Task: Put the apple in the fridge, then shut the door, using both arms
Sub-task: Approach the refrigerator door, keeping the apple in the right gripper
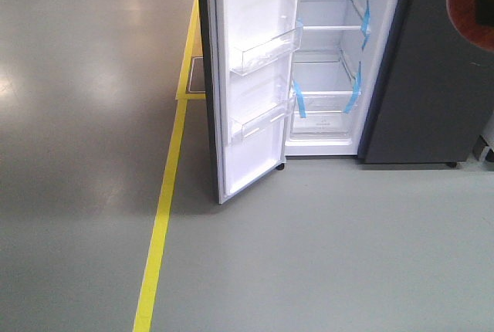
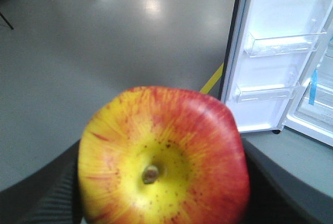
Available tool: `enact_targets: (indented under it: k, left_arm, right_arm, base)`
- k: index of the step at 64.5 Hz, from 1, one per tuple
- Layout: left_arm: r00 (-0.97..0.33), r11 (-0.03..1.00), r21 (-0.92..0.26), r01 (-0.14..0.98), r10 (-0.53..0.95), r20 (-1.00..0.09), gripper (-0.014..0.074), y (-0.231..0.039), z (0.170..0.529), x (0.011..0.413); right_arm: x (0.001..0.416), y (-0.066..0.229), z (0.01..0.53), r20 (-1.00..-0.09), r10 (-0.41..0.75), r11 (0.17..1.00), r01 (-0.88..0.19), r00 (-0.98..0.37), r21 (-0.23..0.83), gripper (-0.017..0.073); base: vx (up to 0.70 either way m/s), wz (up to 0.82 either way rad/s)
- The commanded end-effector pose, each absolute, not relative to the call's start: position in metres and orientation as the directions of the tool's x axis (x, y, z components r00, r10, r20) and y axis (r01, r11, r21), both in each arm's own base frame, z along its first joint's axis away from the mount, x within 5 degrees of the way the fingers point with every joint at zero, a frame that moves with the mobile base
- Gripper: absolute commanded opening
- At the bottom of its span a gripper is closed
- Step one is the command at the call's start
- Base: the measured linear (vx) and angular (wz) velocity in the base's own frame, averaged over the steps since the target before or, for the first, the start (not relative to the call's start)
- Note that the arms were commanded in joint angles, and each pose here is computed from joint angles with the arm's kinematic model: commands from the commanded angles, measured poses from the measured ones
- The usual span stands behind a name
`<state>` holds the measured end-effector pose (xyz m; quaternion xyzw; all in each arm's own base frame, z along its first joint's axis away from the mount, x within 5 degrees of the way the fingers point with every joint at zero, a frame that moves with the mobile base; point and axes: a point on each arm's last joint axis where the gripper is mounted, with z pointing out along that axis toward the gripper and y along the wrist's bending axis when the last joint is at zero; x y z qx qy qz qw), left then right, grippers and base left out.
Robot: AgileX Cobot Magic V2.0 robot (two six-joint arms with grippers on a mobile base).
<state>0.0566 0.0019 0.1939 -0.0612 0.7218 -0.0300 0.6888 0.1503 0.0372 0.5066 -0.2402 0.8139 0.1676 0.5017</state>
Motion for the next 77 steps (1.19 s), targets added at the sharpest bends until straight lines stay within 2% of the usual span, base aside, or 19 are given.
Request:
enact_targets:
  k: [1, 77]
  left_arm:
    - [0.01, 0.989, -0.14, -0.04, -0.139, -0.99, -0.0006, 0.0021, 0.1914, 0.0567]
    - [0.01, 0.989, -0.14, -0.04, -0.139, -0.99, -0.0006, 0.0021, 0.1914, 0.0567]
  right_arm:
    - [0.1455, 0.0394, 0.5222, -0.94, -0.174, 0.831, -0.555, -0.294, 0.02, -0.0006]
    - [0.1455, 0.0394, 0.5221, -0.94, -0.174, 0.831, -0.556, -0.294, 0.02, -0.0006]
  base:
    - [0.13, 0.03]
    - [0.12, 0.0]
